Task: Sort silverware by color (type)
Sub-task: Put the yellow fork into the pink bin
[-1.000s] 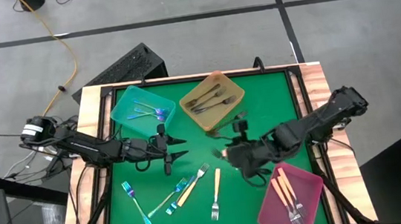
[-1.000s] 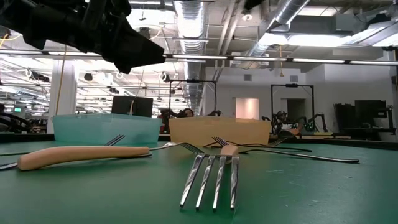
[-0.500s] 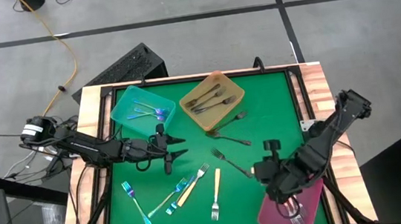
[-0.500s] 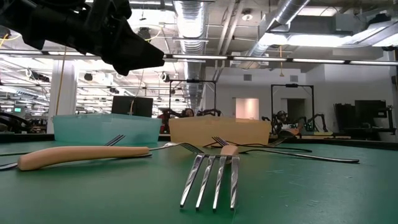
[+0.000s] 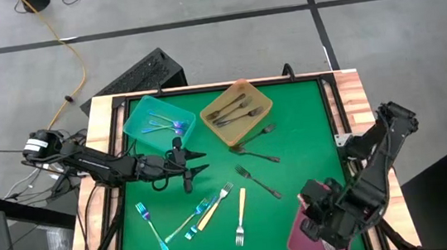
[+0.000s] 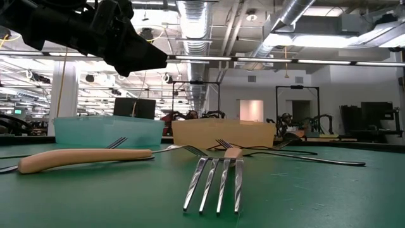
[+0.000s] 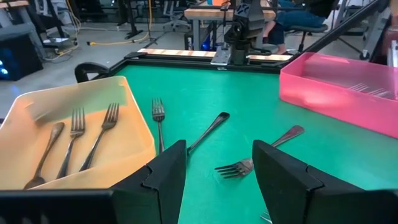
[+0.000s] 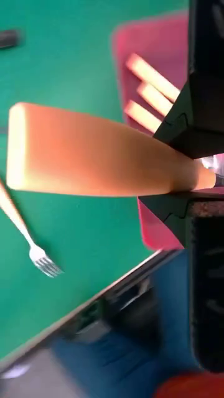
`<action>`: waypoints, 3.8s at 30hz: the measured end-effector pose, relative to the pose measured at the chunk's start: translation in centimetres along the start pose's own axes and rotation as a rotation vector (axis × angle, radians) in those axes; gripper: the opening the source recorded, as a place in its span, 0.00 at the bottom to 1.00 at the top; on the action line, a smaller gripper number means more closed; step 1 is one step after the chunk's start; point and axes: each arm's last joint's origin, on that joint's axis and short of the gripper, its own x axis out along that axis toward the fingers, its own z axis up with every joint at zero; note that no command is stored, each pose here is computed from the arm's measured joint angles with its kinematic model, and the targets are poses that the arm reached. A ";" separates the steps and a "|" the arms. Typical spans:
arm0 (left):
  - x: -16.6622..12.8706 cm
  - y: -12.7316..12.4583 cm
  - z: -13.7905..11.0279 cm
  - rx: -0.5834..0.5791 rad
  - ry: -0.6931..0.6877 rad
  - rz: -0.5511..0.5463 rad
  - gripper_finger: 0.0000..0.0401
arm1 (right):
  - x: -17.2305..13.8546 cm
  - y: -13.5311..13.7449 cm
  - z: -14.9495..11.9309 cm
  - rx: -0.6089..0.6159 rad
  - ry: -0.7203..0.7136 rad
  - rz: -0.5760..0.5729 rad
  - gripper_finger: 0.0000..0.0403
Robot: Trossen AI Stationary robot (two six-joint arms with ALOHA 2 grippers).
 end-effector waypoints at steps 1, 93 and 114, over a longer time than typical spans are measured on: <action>0.0 0.0 0.0 0.000 -0.001 0.004 0.42 | 0.1 -0.1 -0.4 0.083 -0.005 -0.003 0.21; 0.4 1.0 0.1 -0.032 -0.002 0.009 0.42 | 11.8 -7.8 -5.4 0.439 0.332 0.033 0.22; 0.4 0.9 0.1 -0.033 -0.001 -0.011 0.42 | 14.3 -10.1 -7.6 0.568 0.362 0.032 0.28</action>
